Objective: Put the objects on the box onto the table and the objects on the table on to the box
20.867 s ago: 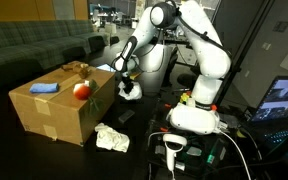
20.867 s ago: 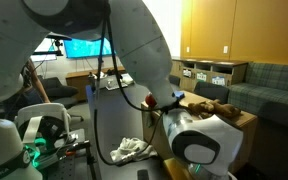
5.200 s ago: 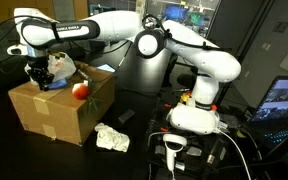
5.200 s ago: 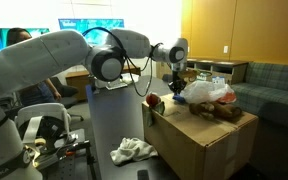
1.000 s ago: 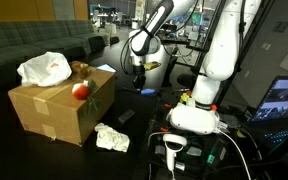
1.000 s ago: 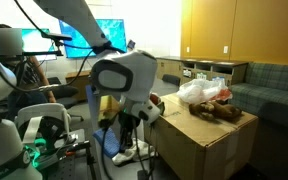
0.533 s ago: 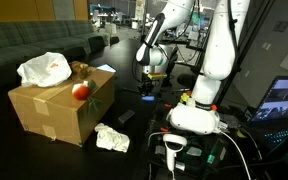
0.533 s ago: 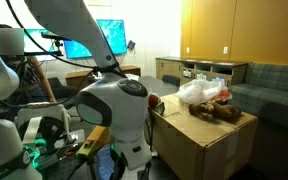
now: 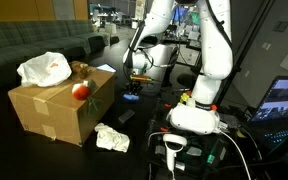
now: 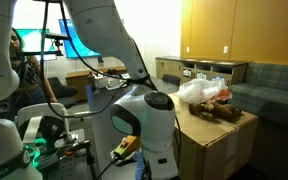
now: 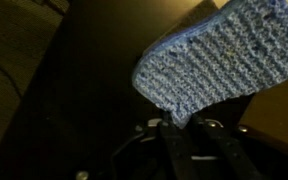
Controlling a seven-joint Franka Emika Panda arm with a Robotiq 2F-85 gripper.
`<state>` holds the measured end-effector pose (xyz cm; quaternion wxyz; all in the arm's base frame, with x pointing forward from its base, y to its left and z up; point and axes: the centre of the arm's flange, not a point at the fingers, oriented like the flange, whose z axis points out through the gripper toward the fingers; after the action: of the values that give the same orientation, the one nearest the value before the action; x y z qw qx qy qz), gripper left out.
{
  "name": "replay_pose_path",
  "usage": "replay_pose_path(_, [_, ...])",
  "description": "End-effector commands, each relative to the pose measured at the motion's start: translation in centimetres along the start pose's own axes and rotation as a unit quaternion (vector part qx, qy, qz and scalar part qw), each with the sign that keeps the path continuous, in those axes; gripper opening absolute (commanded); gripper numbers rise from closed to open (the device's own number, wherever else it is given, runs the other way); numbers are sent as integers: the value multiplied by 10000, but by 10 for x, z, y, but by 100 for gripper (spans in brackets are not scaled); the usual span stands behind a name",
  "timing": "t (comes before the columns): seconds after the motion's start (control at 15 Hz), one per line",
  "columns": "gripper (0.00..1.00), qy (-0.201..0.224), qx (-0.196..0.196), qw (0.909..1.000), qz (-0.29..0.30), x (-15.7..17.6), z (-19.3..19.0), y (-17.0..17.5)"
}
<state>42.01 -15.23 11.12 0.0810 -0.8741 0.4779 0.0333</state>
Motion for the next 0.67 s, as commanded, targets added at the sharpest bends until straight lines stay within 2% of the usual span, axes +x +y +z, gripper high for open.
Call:
replay_pose_path(0.0, [5,370,-189,9948,933,40,24,-22])
replay_pose_path(0.27, [5,721,-579,9785,1843,69,31,-18])
replay_pose_path(0.6, [5,1212,-1077,9458,2812,99,26,0])
